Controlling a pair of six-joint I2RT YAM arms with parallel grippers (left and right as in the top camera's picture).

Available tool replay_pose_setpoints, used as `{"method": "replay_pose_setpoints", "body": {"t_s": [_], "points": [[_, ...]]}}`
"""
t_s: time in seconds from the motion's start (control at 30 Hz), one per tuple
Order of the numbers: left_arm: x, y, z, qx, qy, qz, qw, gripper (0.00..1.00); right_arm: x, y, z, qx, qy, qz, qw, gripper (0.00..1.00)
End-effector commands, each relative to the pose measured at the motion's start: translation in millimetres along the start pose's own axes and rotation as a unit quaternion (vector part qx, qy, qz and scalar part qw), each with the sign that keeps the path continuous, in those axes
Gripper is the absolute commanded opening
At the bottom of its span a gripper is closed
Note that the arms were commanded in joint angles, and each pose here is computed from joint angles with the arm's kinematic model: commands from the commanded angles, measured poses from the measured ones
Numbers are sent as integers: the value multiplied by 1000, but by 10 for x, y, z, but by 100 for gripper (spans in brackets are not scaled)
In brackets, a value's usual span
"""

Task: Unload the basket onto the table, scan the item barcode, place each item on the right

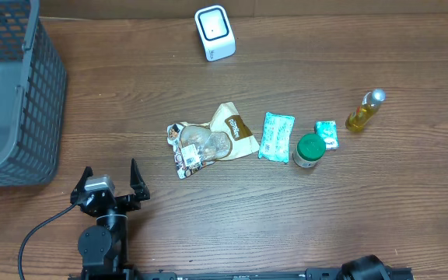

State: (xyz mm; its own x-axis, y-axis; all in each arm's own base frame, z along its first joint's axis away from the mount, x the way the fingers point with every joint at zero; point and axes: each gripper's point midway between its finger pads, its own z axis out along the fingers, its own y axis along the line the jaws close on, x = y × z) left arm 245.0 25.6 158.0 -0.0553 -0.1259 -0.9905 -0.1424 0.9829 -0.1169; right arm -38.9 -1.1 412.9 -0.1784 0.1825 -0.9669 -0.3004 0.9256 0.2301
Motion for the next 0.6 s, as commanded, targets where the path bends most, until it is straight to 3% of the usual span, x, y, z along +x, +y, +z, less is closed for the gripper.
{"method": "replay_pose_setpoints", "body": {"t_s": [0.0,0.57], "points": [[-10,22,-3,-5,-4,-6,1000,100,32,-15,-56,3,-11,1,1000,100],[-9,21,-3,-5,-4,-6,1000,100,213,-38,-481,-13,-85,-3,996,100]]}}
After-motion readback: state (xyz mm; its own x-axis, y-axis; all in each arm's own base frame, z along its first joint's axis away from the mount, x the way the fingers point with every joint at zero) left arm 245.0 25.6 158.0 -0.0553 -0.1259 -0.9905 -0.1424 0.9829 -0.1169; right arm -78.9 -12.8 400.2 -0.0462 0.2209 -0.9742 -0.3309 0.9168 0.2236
